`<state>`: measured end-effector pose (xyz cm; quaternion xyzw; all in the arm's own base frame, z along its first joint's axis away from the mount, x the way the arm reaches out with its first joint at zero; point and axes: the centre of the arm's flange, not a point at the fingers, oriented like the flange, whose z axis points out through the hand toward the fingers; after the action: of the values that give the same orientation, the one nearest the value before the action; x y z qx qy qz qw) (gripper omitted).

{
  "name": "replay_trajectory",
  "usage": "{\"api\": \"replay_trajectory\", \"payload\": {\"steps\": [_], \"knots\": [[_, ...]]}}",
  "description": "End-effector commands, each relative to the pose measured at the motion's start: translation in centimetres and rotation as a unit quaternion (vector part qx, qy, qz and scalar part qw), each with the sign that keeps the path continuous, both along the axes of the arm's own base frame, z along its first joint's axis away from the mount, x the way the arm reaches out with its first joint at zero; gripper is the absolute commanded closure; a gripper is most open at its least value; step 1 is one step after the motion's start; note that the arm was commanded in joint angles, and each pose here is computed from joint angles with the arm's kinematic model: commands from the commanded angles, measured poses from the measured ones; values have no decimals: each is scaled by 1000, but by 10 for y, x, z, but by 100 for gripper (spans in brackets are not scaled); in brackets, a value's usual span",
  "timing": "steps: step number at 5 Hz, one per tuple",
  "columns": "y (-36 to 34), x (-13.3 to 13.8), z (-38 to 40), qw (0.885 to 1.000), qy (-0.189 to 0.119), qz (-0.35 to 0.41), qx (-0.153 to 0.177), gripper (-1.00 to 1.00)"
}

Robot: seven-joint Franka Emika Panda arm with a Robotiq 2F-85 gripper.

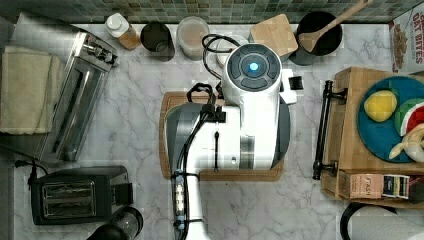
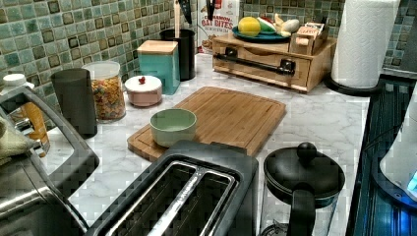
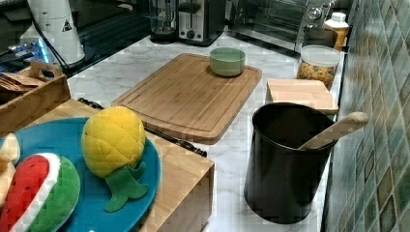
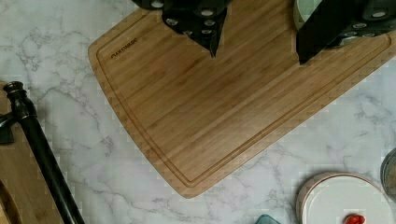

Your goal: Open the drawer.

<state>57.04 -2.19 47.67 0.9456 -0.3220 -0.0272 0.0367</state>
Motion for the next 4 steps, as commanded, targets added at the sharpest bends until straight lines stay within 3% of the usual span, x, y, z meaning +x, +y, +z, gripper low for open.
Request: {"api": "replay_trajectory", "payload": {"steps": [1,2,4], "knots": [[-1,0,-1,1000,1,1,-1,-100],[-9,-5,-19,1000,-21,19,3,-100],[-75,1,-45,993,-5,117,14,-100]]}}
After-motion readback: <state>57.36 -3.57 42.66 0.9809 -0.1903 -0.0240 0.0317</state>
